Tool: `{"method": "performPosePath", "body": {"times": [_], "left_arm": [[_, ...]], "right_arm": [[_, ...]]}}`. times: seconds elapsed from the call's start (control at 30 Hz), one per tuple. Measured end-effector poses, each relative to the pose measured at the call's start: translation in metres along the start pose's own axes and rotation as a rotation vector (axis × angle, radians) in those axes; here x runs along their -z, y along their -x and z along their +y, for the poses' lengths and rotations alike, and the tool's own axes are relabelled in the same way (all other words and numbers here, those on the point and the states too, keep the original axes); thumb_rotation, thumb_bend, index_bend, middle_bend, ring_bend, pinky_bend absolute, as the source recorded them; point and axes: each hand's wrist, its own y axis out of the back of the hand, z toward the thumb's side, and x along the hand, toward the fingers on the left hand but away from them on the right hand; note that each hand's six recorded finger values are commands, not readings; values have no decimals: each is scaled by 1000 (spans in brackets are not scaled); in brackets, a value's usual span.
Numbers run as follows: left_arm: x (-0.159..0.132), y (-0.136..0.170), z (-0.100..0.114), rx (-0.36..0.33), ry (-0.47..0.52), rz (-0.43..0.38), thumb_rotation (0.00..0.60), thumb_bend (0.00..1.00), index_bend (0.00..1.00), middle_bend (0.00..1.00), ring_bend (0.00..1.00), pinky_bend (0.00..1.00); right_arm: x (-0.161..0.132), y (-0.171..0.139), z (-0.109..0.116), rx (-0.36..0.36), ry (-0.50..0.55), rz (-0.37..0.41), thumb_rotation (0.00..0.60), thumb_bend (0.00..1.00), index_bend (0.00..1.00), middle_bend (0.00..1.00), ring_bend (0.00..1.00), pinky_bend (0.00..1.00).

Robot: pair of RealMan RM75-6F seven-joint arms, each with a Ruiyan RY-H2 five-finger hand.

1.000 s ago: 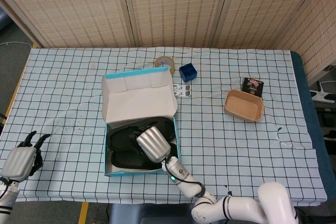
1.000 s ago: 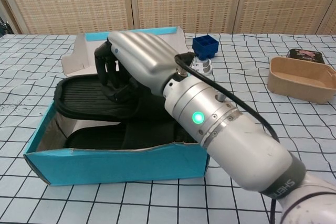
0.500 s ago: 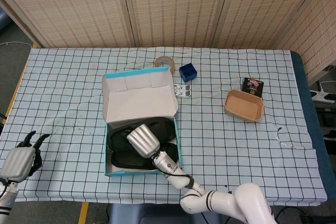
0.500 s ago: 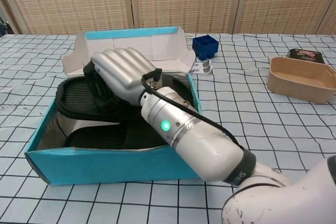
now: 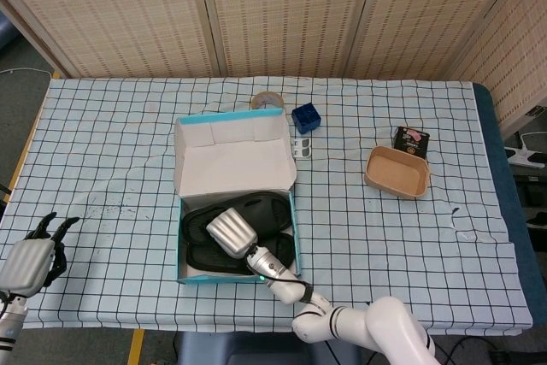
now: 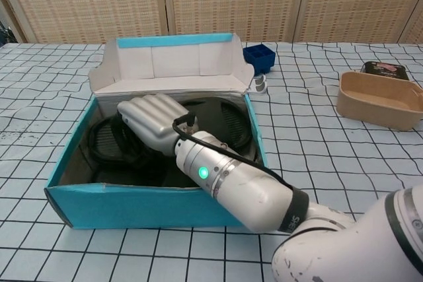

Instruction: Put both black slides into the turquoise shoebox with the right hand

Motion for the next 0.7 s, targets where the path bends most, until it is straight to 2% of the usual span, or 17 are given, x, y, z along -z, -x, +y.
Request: {"method": "performPosePath", "body": {"times": [0.23,0.4,0.57,0.7], "left_arm": [[0,0,0,1,-1,-2,600,387,140,61,42,313],[0,-1,-1,3,-2,-1,600,387,140,60,42,313],[0,-1,-2,7,-4,-1,600,388,140,61,42,313],[0,-1,-2,7,-5,-3,600,388,140,61,42,313]], "right_arm": [[18,-4,-13,-54,-3,-44,600,546,762,632,532,676],[27,-5,-15,-59,-20,-60,600,547,762,632,532,676],[26,-4,-5,-13,-4,-57,600,546,756,632,516,667],[22,-4,9,59,6,-36,600,546,690,613,427,587]]}}
